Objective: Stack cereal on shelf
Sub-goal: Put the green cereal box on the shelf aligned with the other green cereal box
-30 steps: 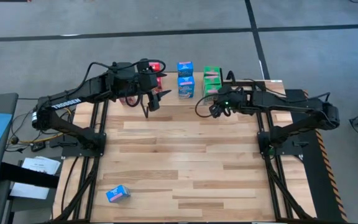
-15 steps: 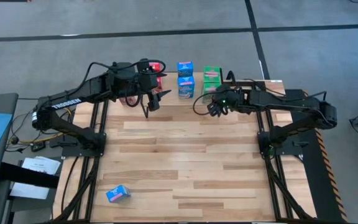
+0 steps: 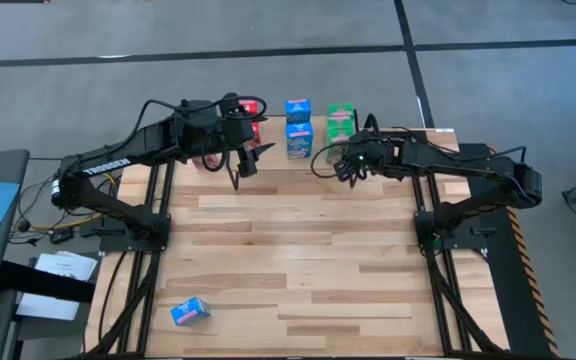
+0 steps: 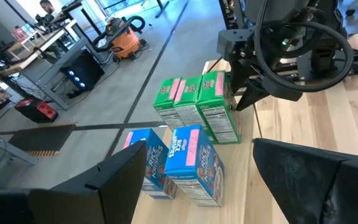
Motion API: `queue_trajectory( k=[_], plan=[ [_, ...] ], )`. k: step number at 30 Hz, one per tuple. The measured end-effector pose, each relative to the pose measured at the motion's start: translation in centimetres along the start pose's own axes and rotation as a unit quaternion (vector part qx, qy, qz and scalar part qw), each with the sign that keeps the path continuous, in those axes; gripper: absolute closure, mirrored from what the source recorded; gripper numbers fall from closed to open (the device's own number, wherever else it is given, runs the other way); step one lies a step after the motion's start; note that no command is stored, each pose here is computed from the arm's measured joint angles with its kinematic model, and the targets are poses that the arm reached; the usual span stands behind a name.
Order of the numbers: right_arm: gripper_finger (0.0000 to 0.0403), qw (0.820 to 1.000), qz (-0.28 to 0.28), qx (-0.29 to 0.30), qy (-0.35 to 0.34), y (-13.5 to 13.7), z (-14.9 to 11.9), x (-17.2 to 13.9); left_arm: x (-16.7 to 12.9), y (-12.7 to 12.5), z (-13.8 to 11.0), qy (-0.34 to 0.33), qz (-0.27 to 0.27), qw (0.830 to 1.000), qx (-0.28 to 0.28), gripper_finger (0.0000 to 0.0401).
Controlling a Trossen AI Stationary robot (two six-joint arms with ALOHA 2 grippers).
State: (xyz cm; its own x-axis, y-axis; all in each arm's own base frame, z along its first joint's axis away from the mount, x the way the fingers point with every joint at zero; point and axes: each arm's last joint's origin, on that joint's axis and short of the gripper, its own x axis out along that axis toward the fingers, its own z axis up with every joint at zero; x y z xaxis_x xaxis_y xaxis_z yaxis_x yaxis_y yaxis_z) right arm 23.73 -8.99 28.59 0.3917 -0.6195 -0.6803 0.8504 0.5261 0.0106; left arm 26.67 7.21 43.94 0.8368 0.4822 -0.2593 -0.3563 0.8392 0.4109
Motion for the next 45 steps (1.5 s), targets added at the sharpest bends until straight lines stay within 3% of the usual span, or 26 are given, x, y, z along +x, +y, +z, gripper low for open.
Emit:
queue_trajectory(
  k=[17, 34, 41, 45],
  plan=[
    [0.0168, 0.999, 0.044, 0.016, 0.019, 0.9, -0.9, -1.8, 0.0, 0.0, 0.0, 0.0, 0.0, 1.0, -0.003, 0.0115],
    [0.0168, 0.998, -0.021, 0.06, 0.008, -2.8, 1.2, -5.9, 0.0, 0.0, 0.0, 0.0, 0.0, 1.0, -0.004, 0.0115],
    [0.0168, 0.992, -0.075, 0.104, -0.023, -5.2, 3.1, -4.7, 0.0, 0.0, 0.0, 0.0, 0.0, 1.0, -0.004, 0.0115],
    [0.0168, 0.989, -0.074, 0.122, -0.03, -6.8, 4.3, -3.7, 0.0, 0.0, 0.0, 0.0, 0.0, 1.0, -0.004, 0.0115]
  ],
)
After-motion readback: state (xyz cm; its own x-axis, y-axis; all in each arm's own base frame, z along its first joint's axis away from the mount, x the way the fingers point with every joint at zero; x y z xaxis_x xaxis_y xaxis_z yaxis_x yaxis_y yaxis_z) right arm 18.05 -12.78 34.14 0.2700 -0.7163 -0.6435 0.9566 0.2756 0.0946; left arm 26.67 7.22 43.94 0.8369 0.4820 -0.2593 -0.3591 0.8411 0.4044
